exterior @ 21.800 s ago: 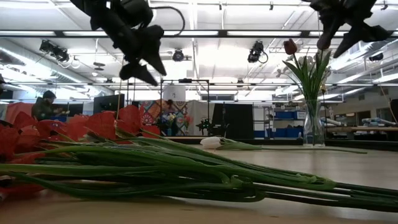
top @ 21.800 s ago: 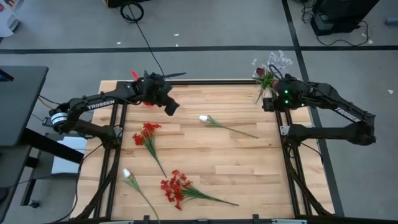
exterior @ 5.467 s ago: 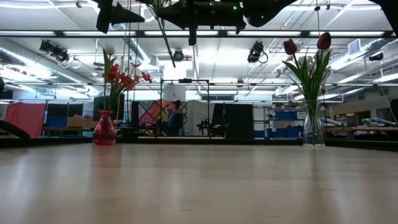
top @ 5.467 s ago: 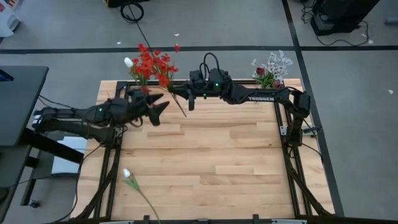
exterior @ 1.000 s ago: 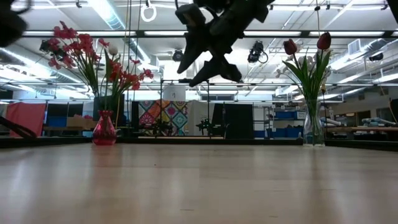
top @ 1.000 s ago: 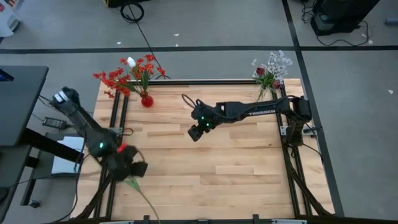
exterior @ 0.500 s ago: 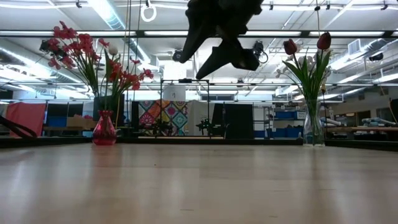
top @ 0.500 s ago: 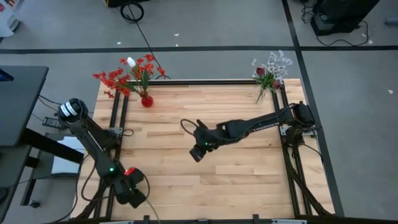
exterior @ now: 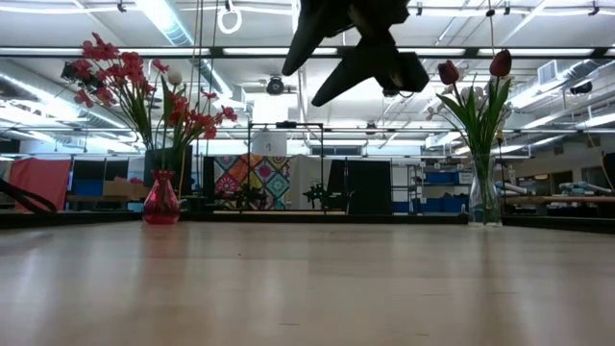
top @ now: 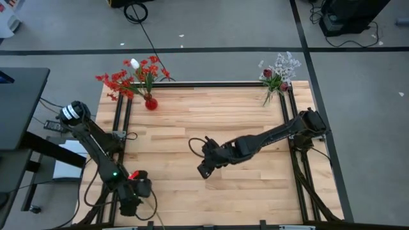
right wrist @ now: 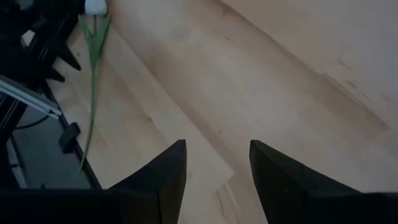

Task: Sort flowers into vase by color
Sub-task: Put the white flower into the red vase

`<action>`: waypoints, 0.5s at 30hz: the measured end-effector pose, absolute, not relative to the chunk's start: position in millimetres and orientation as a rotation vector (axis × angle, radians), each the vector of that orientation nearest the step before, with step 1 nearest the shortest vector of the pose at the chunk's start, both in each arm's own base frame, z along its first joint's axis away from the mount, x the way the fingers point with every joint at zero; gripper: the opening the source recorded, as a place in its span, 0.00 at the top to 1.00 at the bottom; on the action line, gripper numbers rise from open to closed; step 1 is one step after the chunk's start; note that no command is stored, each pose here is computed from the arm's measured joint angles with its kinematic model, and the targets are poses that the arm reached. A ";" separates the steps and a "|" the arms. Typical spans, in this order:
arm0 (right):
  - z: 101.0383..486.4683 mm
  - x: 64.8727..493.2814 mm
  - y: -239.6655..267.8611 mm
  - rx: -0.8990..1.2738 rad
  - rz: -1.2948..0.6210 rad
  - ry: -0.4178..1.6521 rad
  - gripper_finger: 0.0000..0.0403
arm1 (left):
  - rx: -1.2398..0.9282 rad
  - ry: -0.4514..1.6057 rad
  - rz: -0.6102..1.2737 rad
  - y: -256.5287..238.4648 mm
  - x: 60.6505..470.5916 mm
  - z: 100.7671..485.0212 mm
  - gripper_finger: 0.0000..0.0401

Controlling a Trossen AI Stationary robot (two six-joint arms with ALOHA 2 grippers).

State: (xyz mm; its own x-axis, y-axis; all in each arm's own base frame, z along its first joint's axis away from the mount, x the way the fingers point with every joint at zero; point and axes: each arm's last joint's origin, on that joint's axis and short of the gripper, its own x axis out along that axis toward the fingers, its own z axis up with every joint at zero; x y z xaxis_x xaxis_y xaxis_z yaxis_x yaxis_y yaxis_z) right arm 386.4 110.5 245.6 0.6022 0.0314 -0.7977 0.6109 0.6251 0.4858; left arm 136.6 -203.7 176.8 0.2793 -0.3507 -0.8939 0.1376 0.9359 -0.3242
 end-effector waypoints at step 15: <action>245.9 373.9 146.7 0.805 -0.380 0.848 0.55 | 0.311 1.237 -0.566 -204.4 137.3 154.6 0.62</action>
State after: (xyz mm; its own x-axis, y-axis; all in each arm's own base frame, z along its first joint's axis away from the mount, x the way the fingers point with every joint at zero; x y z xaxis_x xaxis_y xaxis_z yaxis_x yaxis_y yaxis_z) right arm 373.9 146.7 245.9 0.6195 0.0090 -0.7849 0.5921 0.6512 0.4747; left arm 137.3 -204.4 154.6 0.2159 -0.2359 -0.9475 0.5625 0.8232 -0.0768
